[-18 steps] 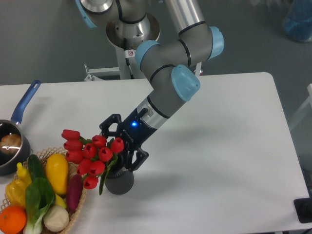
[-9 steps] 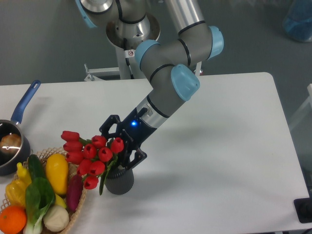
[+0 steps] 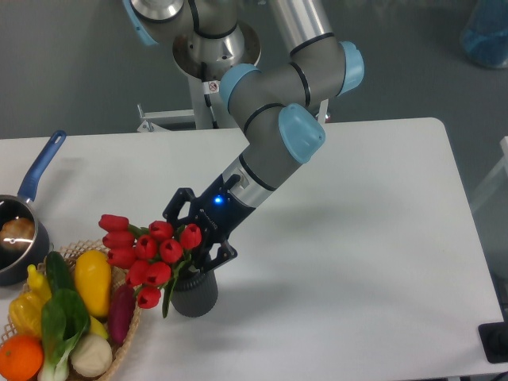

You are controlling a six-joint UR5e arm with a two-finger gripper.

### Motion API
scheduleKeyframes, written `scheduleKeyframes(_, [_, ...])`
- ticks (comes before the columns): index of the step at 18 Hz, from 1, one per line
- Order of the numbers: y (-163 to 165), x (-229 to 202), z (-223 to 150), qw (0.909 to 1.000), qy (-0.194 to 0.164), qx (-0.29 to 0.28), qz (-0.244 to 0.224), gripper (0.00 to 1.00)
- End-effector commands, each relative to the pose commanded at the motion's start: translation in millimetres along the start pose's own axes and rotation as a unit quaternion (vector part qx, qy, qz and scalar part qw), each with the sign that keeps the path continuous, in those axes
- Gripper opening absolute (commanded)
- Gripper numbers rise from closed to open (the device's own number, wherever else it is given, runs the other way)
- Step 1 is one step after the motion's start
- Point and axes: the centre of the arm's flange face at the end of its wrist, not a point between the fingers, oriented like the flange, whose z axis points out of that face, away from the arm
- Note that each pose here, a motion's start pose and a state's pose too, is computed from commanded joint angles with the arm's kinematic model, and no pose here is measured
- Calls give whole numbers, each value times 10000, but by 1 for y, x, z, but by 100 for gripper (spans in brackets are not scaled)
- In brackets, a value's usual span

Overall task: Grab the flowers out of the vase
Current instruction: 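Close the gripper on the tulip bouquet stems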

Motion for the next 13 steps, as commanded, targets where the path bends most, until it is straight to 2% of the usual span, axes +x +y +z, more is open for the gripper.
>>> scheduleKeyframes(6, [2, 0, -1, 10000, 3, 21, -29, 57])
scheduleKeyframes(13, [3, 0, -2, 10000, 0, 36, -45, 49])
